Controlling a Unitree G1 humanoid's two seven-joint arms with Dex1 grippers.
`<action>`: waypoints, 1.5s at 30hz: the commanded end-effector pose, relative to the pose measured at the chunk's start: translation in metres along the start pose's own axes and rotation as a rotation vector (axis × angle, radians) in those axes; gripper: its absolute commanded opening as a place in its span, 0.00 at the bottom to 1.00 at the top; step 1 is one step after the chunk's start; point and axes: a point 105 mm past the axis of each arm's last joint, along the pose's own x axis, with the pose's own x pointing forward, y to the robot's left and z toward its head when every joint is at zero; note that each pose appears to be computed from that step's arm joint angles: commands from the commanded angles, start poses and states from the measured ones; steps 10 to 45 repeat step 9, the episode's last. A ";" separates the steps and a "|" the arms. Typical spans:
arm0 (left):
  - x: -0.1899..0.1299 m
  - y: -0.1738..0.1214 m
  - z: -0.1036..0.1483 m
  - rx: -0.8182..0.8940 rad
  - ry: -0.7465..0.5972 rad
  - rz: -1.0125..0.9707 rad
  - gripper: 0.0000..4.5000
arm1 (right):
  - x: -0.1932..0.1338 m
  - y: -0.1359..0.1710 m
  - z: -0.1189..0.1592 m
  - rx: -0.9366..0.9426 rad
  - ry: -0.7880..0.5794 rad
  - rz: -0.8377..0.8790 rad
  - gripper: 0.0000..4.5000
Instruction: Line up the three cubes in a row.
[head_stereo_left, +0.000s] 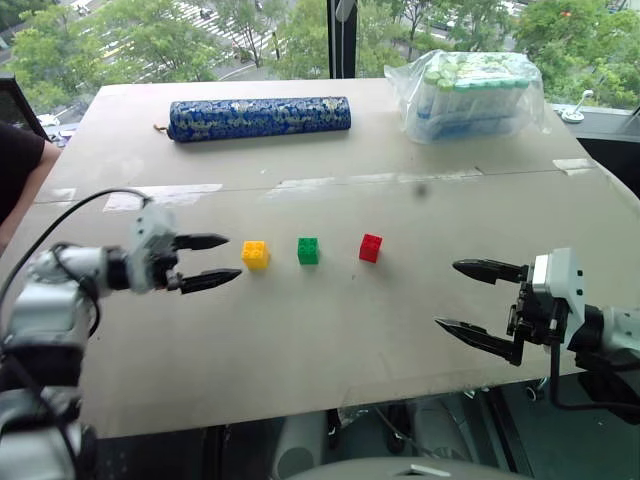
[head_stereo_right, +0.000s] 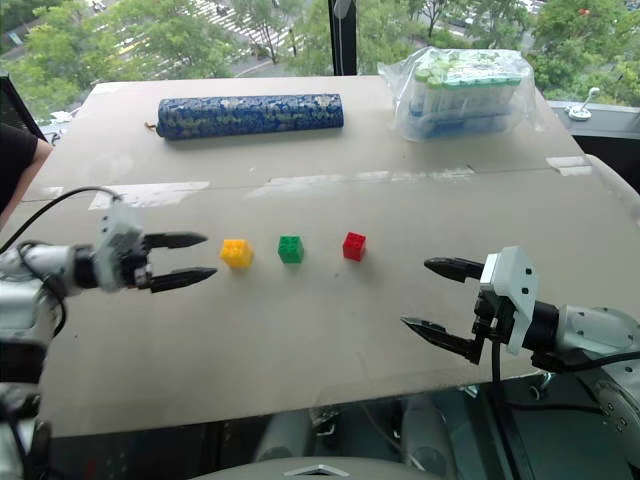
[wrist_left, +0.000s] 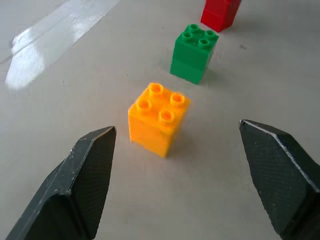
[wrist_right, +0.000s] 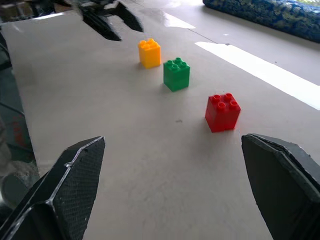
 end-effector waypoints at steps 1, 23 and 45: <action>-0.025 -0.025 0.008 -0.078 -0.085 0.141 0.89 | -0.024 -0.022 -0.019 -0.013 0.092 -0.163 1.00; -0.039 -0.075 -0.037 -0.210 -0.033 0.243 0.89 | -0.061 -0.037 -0.056 0.034 0.210 -0.258 1.00; -0.039 -0.075 -0.037 -0.210 -0.033 0.243 0.89 | -0.061 -0.037 -0.056 0.034 0.210 -0.258 1.00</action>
